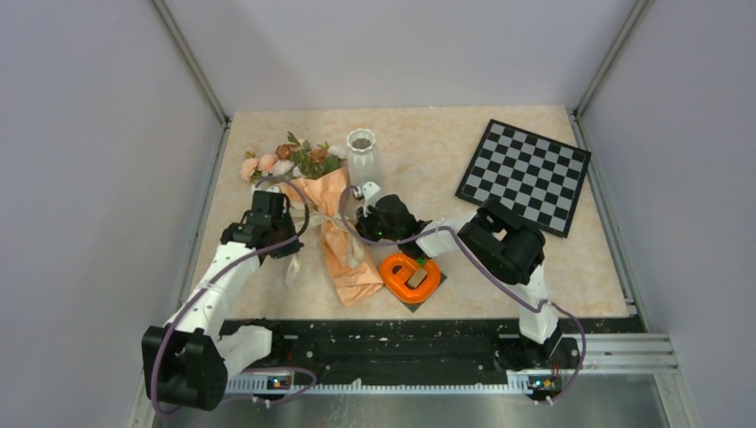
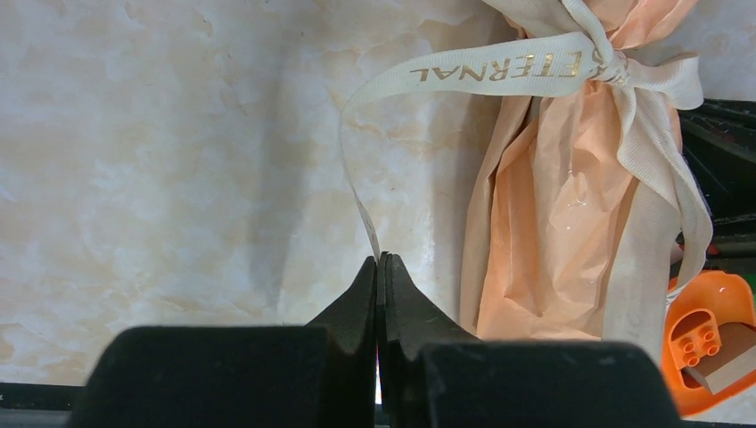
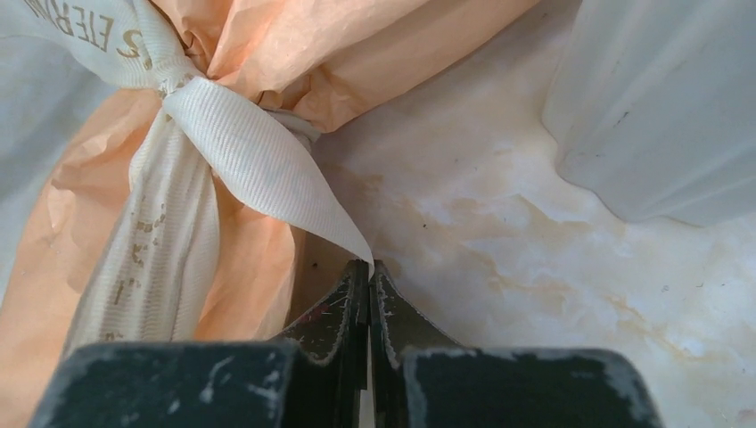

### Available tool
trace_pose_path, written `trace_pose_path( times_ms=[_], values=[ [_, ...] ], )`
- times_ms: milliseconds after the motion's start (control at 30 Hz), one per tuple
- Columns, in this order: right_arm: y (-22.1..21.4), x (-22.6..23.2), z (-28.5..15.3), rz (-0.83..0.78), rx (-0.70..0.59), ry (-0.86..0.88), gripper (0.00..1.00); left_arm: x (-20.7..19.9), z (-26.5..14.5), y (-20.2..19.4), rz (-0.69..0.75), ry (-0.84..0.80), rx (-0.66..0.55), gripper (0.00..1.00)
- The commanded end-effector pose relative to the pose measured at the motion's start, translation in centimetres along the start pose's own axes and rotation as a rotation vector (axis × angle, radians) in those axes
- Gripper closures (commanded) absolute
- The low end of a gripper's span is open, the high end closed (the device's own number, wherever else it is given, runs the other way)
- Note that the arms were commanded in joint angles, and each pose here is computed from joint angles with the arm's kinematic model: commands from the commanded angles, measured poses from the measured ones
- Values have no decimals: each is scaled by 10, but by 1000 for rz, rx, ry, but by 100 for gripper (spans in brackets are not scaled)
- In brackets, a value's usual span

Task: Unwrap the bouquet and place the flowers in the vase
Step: Untie the ribbon from the wrapping paper.

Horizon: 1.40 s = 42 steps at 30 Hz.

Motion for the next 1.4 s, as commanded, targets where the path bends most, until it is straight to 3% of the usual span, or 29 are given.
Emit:
trace_pose_path(
  times_ms=[0,533,733,1367],
  values=[
    [29,-1,1,-2,-84,-2,100,6,-1,7,15,32,-20,100],
    [51,5,-32,87,-106,-17,100,25,2,24,-17,150,-53,100],
    [51,-1,-45,102,-89,-114,100,29,6,38,-51,144,-89,100],
    [69,-15,-63,-60,13,-368,100,38,-4,78,80,241,-122,100]
  ],
)
Point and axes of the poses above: each gripper's point midway between its finger pads, its own z axis out along the fingers, its own x axis along the line the jaws close on, y = z × x, the point moved 1 cm from there along -z, back along the fingers, and after that the axes turned 10 degrees about -z, right-handed, at the moved point
